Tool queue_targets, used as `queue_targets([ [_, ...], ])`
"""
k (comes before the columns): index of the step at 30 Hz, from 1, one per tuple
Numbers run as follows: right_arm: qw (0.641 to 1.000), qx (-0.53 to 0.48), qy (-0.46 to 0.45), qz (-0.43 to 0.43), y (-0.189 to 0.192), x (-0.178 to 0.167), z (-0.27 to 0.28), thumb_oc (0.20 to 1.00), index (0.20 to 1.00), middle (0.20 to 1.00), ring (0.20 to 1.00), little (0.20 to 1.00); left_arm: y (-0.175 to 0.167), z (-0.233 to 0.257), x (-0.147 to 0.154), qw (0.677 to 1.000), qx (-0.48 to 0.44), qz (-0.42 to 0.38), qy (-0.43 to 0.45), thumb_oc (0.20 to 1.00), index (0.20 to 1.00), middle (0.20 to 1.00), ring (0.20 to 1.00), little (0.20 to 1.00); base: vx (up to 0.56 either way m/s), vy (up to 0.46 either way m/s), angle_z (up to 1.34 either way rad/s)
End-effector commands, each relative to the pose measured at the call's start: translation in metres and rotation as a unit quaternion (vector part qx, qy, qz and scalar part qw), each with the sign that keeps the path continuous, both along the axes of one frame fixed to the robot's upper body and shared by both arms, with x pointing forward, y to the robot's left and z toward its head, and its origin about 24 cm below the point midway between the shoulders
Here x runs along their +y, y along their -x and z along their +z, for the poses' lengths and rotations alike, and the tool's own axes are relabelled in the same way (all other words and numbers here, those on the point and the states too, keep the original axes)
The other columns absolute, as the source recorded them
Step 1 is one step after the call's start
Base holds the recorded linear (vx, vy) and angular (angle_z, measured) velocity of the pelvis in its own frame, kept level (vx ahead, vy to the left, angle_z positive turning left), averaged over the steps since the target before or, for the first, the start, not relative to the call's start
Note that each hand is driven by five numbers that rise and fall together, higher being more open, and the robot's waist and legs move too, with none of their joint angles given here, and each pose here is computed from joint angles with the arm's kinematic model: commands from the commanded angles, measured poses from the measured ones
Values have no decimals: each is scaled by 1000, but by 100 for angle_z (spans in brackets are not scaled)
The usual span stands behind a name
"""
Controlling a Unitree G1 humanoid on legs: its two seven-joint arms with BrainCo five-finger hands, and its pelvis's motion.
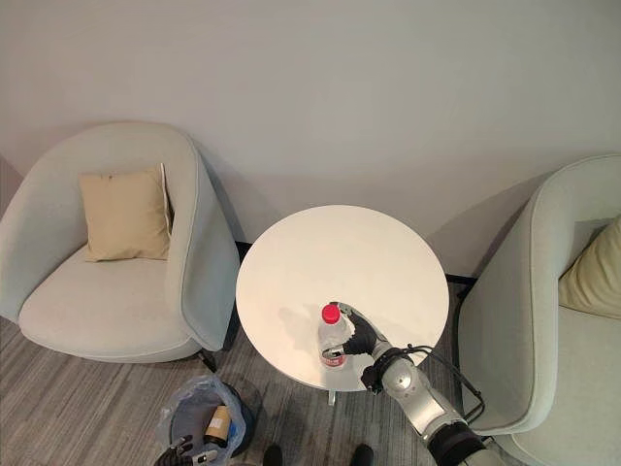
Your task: Gather garbage on tea table into small bin, then transfer packed bag to large trash can.
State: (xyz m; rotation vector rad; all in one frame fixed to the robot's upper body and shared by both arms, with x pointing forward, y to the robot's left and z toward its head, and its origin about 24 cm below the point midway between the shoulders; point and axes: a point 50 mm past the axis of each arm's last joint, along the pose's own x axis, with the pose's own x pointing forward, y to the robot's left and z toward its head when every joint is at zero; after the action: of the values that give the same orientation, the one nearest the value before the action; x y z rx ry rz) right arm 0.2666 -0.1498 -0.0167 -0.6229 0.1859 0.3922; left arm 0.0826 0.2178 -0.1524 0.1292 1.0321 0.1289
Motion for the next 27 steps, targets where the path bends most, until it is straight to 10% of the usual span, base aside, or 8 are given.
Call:
queue_targets([
  [1, 997, -63, -40, 9, -21, 18, 29, 200, 200, 200, 200, 200, -26, 10, 16, 999, -35, -22, -34, 1000, 1000, 1000, 1000, 1000, -7, 48, 24],
  [27, 980, -181, -74, -30, -7, -19, 78, 200, 200, 200, 200, 200, -46, 17, 2, 996, -76, -35, -17, 1000, 1000, 1000, 1000, 1000, -64, -35, 33],
])
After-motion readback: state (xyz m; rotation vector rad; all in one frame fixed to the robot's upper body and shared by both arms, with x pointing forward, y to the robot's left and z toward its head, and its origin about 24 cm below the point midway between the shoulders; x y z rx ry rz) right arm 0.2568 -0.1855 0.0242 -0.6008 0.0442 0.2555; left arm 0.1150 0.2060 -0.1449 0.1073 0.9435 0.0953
